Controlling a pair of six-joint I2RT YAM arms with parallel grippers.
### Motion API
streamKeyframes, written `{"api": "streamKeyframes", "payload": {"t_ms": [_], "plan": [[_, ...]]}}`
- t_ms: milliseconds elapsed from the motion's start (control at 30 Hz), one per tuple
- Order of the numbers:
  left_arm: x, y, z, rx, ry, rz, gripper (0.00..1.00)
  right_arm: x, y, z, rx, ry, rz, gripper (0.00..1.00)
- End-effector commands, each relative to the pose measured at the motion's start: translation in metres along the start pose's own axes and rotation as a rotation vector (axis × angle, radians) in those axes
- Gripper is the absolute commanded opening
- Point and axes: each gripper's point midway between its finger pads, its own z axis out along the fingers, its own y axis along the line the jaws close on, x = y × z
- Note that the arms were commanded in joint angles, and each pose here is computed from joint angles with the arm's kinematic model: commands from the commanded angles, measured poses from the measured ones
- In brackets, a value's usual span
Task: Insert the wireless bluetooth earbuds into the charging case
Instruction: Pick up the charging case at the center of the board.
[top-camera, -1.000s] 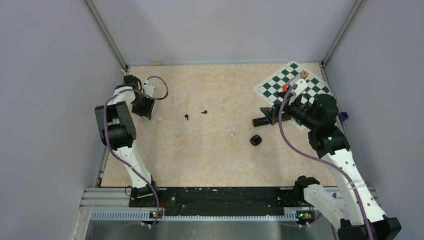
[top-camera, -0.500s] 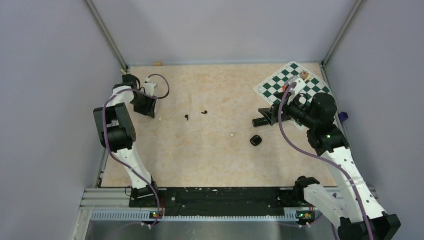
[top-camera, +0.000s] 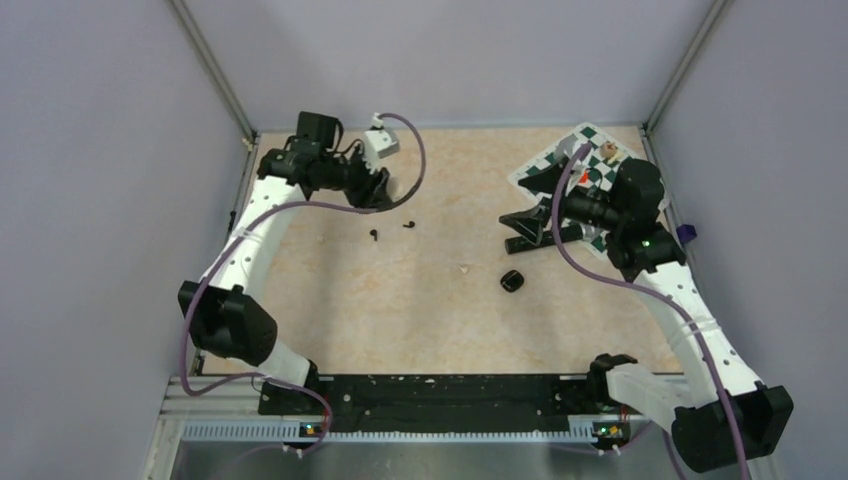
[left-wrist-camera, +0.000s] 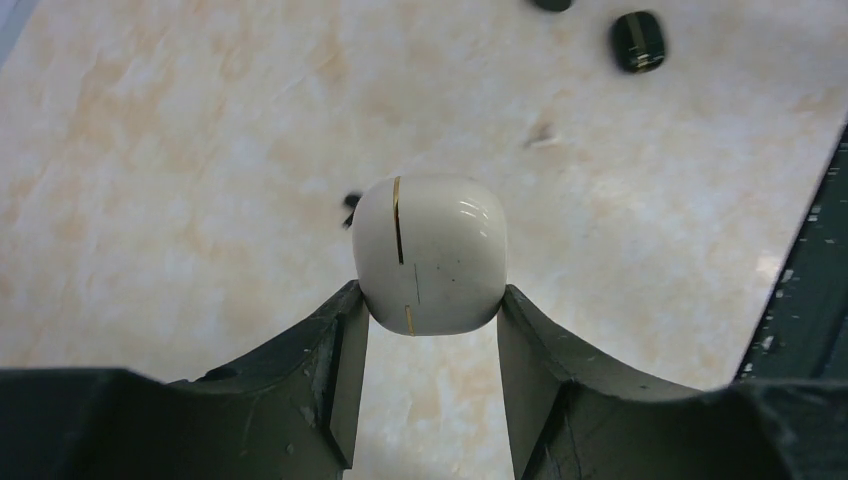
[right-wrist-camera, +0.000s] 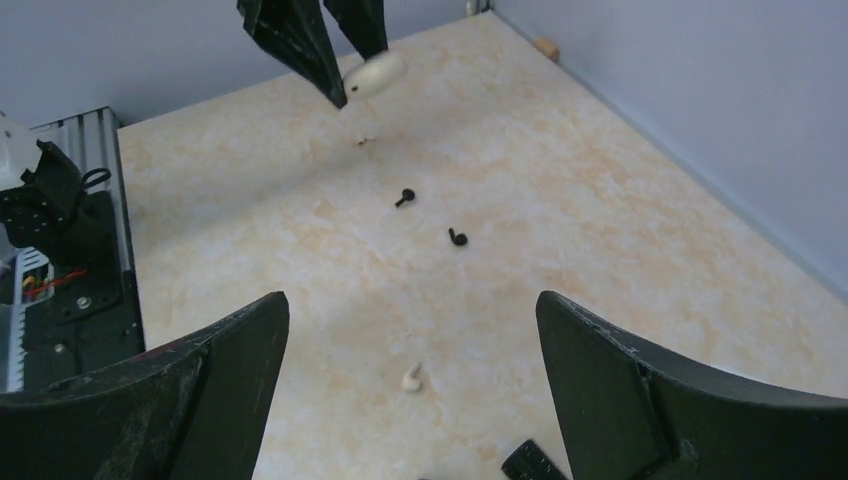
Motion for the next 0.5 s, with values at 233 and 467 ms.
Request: {"api": "streamKeyframes", "payload": {"t_ms": [233,467], "plan": [[-0.083,-0.123,0.045,0.378,-0.126,0.132,0.17,0.018,0.006,-0.016,-0.013,0.008,-0.271,0.90],[-0.080,-0.170,0.071,0.546,-0.099,0.139,0.17,0.036,0.008,-0.026,-0.012,0.077,-0.312,0.89]]}}
